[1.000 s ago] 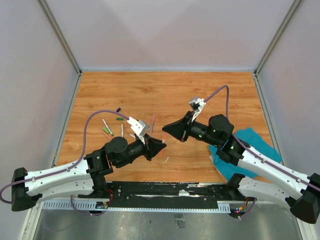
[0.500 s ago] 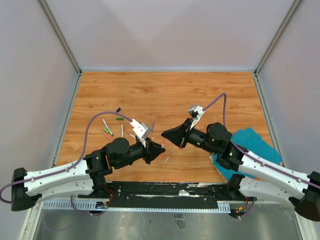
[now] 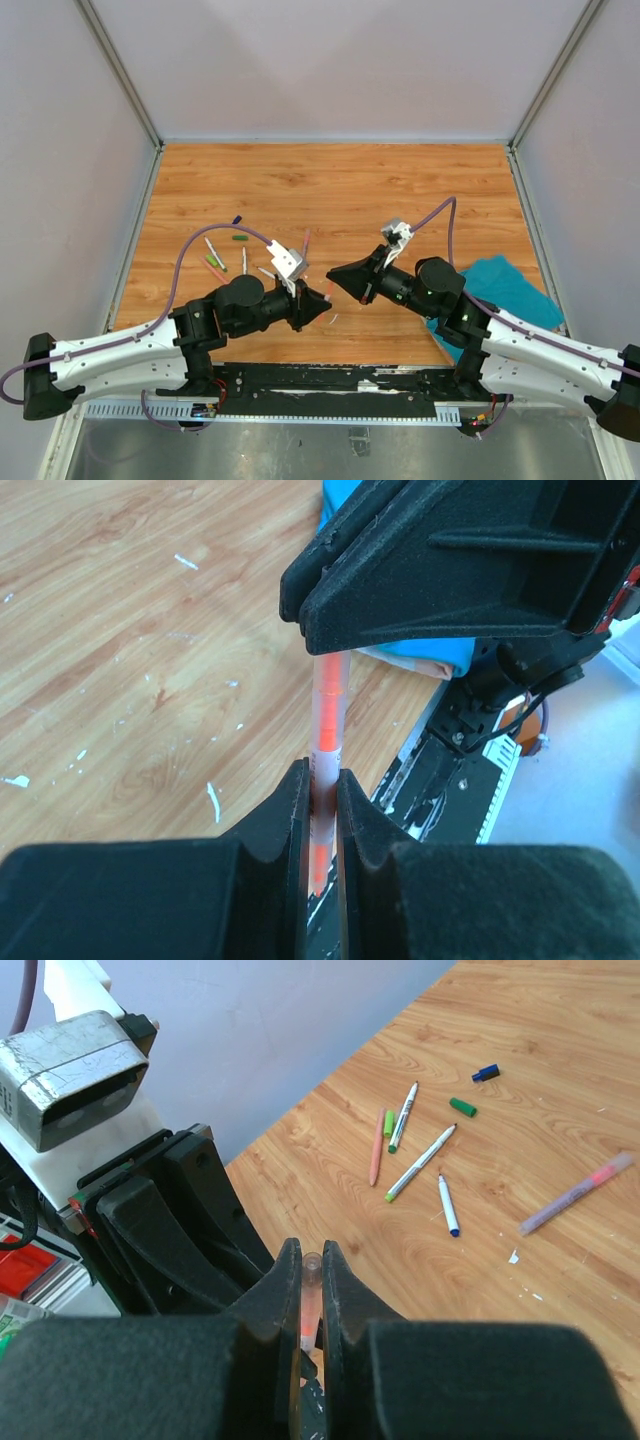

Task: Insert the pens into the pen caps
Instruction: Press the pen cap onto the pen.

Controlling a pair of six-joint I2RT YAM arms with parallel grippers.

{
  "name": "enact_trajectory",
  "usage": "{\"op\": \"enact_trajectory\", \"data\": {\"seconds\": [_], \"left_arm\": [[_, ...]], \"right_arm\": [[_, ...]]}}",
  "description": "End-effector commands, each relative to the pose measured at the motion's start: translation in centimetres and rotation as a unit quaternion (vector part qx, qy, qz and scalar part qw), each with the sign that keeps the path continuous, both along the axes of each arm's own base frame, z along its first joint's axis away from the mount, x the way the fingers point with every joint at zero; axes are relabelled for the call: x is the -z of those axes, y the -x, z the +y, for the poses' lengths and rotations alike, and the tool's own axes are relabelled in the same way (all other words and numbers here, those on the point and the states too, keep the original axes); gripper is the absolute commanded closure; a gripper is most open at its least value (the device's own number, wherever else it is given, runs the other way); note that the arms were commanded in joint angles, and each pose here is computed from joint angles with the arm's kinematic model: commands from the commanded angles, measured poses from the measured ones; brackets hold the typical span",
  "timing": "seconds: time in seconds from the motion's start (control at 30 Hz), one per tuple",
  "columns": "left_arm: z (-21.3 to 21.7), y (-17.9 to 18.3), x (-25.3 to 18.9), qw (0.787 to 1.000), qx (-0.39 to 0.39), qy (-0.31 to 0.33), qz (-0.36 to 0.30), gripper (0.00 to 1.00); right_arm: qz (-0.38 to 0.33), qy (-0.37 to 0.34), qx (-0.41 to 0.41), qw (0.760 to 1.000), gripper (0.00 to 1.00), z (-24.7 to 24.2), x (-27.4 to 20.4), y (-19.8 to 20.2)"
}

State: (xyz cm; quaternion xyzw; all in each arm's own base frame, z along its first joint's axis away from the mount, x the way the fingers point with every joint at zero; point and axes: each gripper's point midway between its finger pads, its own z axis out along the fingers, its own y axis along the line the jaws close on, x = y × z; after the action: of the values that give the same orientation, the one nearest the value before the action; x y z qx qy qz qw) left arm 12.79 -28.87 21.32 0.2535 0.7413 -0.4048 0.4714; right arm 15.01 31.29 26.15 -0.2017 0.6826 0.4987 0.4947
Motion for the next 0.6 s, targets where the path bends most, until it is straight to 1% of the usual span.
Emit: {"op": "enact_trajectory", "data": {"seconds": [0.0, 0.13, 0.17, 0.27, 0.37, 0.4, 0.5, 0.57], "left_arm": [[-0.4, -2.1, -13.8, 0.975, -0.042, 0.199, -0.093, 1.00], [-1.2, -1.8, -11.6, 0.981, -0.024, 0.176, -0.083, 0.99], [-1.4, -1.7, -11.0, 0.982, -0.021, 0.169, -0.080, 0.99], [-1.9, -1.7, -9.3, 0.987, -0.013, 0.143, -0.069, 0.99], [-2.2, -1.6, -8.0, 0.991, -0.008, 0.122, -0.063, 1.00], [-2.2, -1.6, -7.8, 0.991, -0.007, 0.119, -0.062, 0.99], [-2.2, -1.7, -7.4, 0.991, -0.009, 0.118, -0.061, 1.00], [-2.2, -1.7, -7.2, 0.991, -0.009, 0.116, -0.060, 1.00]], "right_arm": [[0.037, 0.135, -0.044, 0.989, 0.99, -1.1, 5.6, 2.9], [-0.021, 0.110, -0.018, 0.994, 0.98, -1.1, 0.4, 1.5], [-0.035, 0.104, -0.011, 0.994, 0.95, -1.2, -0.9, 1.1], [-0.064, 0.091, 0.010, 0.994, 0.88, -1.7, -4.4, 0.5], [-0.086, 0.081, 0.025, 0.993, 0.73, -2.6, -7.1, 0.2], [-0.091, 0.074, 0.031, 0.993, 0.69, -3.0, -7.8, 0.2], [-0.102, 0.060, 0.044, 0.992, 0.63, -4.3, -8.9, 0.4], [-0.104, 0.056, 0.048, 0.992, 0.61, -4.9, -8.8, 0.6]]}}
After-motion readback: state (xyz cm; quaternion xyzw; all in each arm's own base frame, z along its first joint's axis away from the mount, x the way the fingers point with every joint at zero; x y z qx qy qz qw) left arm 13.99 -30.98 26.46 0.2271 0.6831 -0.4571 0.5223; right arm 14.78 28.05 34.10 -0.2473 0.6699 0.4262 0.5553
